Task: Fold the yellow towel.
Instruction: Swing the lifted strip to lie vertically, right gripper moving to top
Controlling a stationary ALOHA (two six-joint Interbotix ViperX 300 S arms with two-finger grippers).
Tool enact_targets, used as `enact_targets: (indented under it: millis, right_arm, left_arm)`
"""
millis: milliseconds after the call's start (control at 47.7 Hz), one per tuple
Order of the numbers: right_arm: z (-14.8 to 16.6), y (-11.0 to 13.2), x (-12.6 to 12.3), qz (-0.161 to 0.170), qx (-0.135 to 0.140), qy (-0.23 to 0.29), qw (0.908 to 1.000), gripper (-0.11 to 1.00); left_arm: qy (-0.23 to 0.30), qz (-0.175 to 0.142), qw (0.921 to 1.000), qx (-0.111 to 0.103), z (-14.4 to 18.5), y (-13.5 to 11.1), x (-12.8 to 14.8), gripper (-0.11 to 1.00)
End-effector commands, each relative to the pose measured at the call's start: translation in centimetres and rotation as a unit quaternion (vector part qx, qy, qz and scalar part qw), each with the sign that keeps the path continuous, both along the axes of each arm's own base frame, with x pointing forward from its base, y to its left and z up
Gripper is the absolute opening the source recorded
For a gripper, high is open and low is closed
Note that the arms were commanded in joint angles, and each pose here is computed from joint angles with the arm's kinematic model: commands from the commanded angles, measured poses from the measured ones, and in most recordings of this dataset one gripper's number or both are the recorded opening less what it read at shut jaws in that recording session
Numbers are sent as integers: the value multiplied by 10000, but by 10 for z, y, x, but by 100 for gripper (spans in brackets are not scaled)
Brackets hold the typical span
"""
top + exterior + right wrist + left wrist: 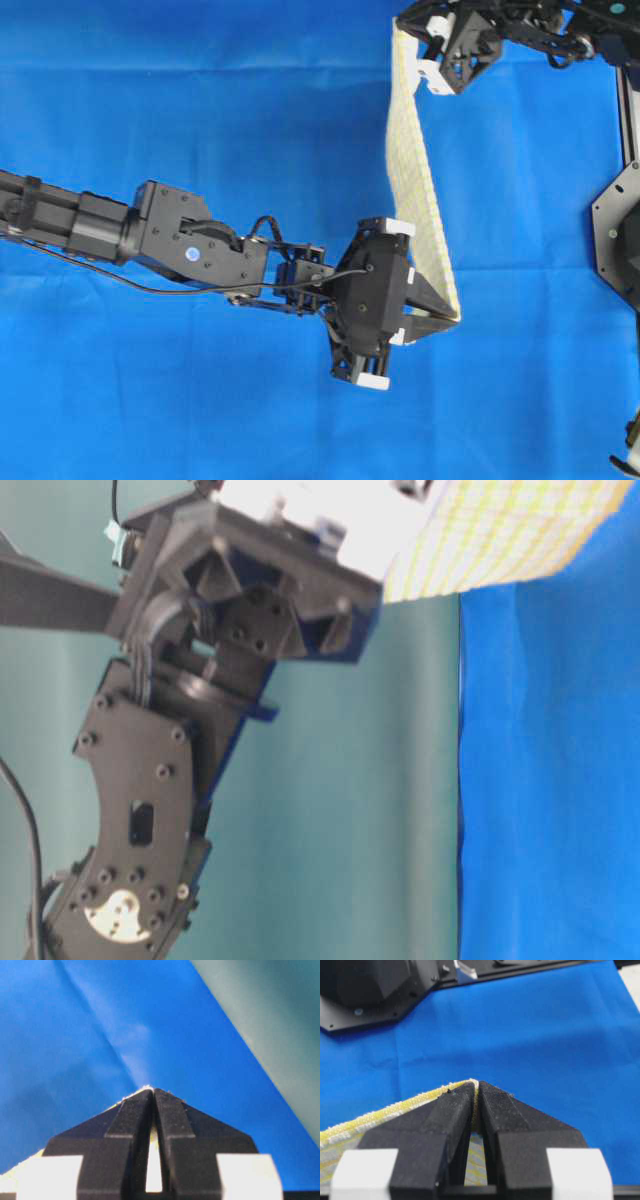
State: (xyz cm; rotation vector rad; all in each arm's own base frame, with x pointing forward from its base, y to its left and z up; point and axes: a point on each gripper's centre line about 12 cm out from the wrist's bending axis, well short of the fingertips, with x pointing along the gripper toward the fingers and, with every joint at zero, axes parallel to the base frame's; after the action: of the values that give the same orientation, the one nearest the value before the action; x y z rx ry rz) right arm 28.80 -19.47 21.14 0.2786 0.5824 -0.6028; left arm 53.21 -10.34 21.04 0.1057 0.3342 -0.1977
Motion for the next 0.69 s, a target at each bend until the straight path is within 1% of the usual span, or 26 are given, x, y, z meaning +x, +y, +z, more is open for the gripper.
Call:
enact_targets:
  millis: [0,168,294,419,524,671]
  right_arm:
    - [13,-13,-9,-215,-118,-142,9996,2]
    - [10,-13,-7,-210,-45,-53,9998,2]
    - [9,-14,2,-149,-36,-40,9999,2]
    - [3,-17,20,-34,3,16,10000,2]
    - [-4,-20,37,58,46,80,9999,2]
    - [-11,-24,69,226,53,94,9997,2]
  left_arm:
    - [-364,-164,9992,-17,24,-17,4,3]
    - [-297,-141,9995,-2,17,-15,4,3]
    - [-197,-137,9997,4,11,-13,-4,3]
    - [-145,-110,9998,-54,4,-10,-17,3]
    - [-271,-127,9995,-87,-1,-10,-34,3]
    - [-378,-168,9991,-135,-8,-12,-58,3]
